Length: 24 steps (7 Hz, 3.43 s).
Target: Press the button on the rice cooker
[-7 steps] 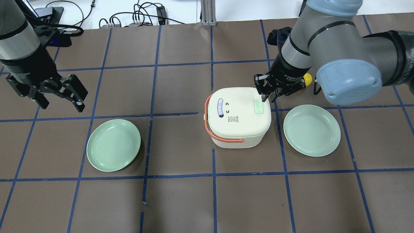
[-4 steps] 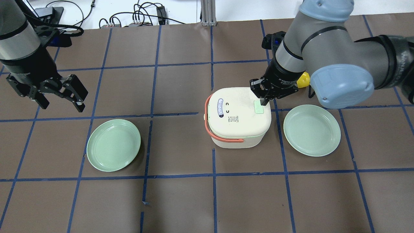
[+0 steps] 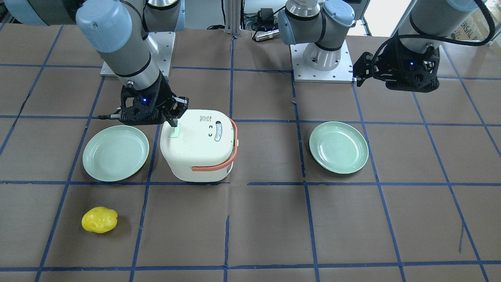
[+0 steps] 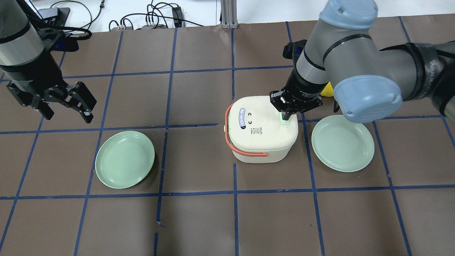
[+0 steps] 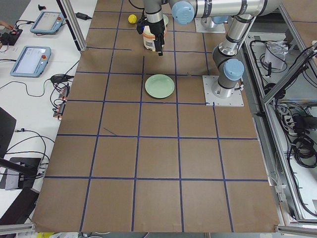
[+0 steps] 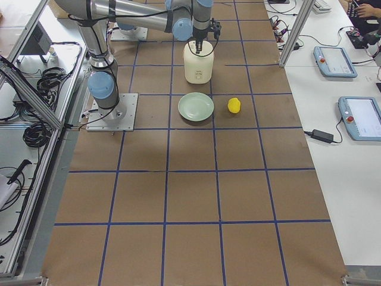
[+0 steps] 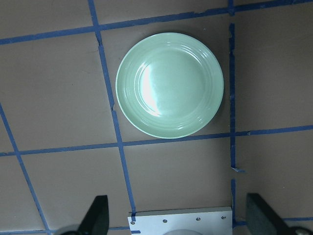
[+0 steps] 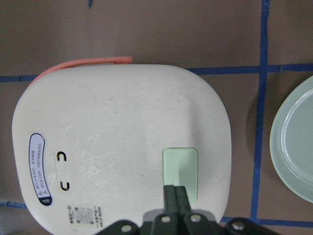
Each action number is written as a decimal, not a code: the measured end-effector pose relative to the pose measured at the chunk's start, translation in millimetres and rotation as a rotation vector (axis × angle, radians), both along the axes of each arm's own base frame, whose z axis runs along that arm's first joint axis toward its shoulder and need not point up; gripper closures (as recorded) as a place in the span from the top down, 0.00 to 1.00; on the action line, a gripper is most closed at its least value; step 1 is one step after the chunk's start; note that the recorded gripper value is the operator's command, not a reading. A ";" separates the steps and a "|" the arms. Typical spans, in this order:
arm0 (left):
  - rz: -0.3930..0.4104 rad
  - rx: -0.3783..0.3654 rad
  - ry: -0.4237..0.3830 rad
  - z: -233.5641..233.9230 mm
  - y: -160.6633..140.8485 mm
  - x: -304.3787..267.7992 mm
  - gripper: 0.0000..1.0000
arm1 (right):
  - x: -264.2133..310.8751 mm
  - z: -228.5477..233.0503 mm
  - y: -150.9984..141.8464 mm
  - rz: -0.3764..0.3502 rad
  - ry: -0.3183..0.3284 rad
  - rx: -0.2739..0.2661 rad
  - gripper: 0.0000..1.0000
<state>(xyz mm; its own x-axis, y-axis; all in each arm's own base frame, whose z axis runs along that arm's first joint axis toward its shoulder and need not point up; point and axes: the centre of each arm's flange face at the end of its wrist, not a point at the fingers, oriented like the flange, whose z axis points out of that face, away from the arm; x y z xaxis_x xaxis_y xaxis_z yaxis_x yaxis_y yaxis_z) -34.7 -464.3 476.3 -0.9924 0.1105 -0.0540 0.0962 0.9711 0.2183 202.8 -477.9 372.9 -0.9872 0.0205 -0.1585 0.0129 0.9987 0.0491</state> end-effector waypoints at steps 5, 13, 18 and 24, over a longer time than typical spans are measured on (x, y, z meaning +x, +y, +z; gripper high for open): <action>0.000 0.000 0.000 -0.1 0.0 0.0 1.00 | 1.5 -19.9 -9.3 -0.001 0.000 0.030 0.14; 0.000 0.000 0.000 0.0 0.0 0.0 1.00 | -28.3 139.7 -34.5 0.000 0.175 -0.119 0.72; 0.000 0.000 0.000 0.1 0.0 0.0 1.00 | -36.4 123.6 -33.6 0.055 0.132 -0.088 0.95; 0.000 0.000 0.000 0.0 0.0 0.0 1.00 | -34.7 109.0 -23.7 0.090 0.127 -0.067 1.00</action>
